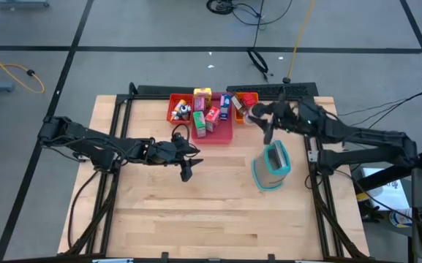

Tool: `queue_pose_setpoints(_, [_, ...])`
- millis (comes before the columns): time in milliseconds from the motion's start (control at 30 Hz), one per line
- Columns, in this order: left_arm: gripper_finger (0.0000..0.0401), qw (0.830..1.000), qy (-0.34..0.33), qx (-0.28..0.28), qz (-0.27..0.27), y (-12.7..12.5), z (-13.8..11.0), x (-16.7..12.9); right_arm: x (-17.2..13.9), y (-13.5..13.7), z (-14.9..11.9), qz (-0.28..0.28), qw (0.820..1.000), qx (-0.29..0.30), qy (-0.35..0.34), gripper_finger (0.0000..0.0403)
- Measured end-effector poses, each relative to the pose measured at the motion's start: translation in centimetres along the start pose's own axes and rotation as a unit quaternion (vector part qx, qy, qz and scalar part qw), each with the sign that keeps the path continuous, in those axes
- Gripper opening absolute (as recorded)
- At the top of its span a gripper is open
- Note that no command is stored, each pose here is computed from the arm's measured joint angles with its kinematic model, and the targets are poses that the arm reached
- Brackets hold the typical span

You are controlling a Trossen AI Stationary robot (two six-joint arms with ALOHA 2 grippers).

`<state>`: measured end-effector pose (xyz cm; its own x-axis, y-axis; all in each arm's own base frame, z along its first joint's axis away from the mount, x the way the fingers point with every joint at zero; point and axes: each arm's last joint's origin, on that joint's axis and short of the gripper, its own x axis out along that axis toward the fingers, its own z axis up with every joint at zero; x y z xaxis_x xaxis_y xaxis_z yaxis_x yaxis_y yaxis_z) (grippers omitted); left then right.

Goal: Pick & Place Kitchen Items
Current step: Put the violet seasoning bottle into the orange bin

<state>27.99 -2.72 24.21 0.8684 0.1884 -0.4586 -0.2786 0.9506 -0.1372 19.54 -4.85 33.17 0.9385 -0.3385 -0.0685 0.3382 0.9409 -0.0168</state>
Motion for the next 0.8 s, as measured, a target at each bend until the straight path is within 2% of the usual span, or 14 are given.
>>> queue_pose_setpoints(333, [0.0184, 1.000, -0.004, 0.000, 0.011, 0.1, 0.0, 0.0, 3.4, -5.1, -3.3, -0.051, 0.994, 0.030, 0.094, 0.0163])
queue_pose_setpoints(433, [0.0184, 1.000, -0.004, 0.000, 0.011, 0.1, 0.0, 0.0, 4.3, -6.6, -4.2, -0.077, 0.991, 0.035, 0.108, 0.0163])
queue_pose_setpoints(633, [0.0184, 1.000, -0.004, 0.000, 0.011, 0.1, 0.0, 0.0, 5.5, -9.0, -5.6, -0.077, 0.988, 0.054, 0.121, 0.0163])
queue_pose_setpoints(800, [0.0184, 1.000, -0.003, 0.000, 0.011, 0.1, 0.0, 0.0, 6.0, -10.5, -7.7, -0.099, 0.984, 0.063, 0.136, 0.0163])
